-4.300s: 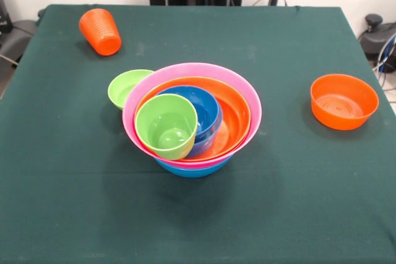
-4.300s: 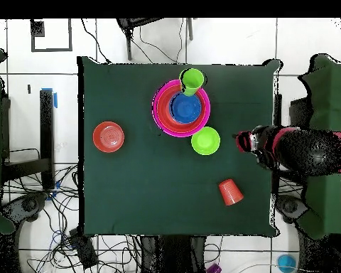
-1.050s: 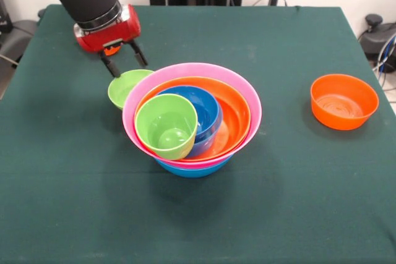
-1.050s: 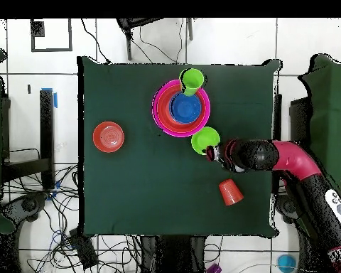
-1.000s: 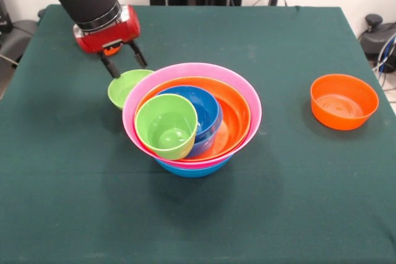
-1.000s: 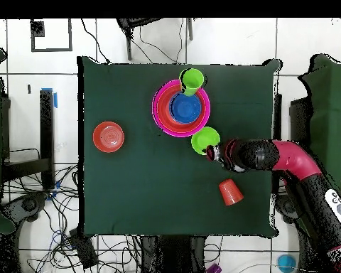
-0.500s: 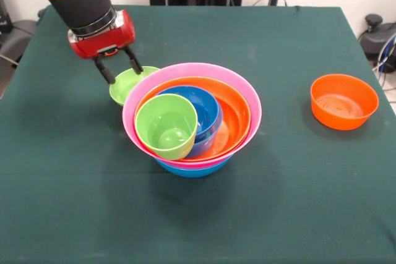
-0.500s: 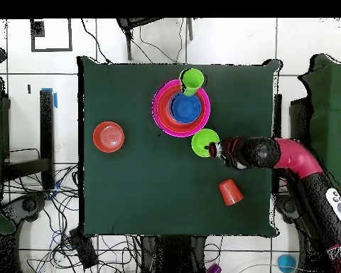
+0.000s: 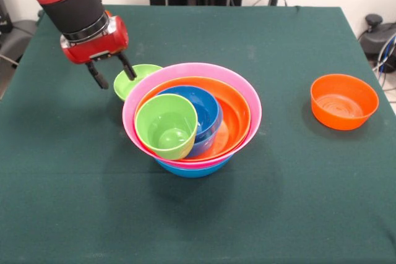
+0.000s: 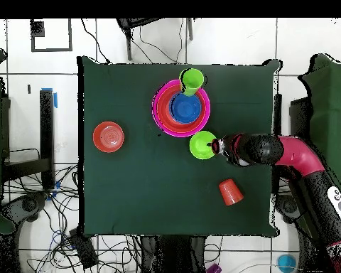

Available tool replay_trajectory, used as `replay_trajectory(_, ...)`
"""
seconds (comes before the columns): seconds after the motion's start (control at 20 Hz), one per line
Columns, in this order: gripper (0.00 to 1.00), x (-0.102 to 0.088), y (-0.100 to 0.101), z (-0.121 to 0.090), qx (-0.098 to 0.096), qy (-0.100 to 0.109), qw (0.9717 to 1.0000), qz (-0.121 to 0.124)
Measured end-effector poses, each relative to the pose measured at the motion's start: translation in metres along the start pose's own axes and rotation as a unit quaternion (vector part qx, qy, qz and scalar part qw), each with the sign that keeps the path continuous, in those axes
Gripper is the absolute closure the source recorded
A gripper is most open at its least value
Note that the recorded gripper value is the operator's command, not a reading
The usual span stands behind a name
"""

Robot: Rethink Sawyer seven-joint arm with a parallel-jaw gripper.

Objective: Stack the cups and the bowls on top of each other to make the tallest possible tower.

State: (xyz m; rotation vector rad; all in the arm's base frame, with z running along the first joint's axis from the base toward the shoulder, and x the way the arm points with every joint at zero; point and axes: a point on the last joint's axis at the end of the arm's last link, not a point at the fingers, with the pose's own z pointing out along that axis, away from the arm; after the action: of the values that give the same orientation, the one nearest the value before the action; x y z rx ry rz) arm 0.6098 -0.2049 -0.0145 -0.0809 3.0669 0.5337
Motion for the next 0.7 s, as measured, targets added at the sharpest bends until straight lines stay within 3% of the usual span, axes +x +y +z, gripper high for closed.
replay_trajectory(0.3,0.0,-0.002,-0.009,0.004,-0.003,0.01,0.9999,-0.006)
replay_trajectory(0.7,0.0,-0.005,-0.018,0.009,-0.009,0.017,0.9984,-0.053)
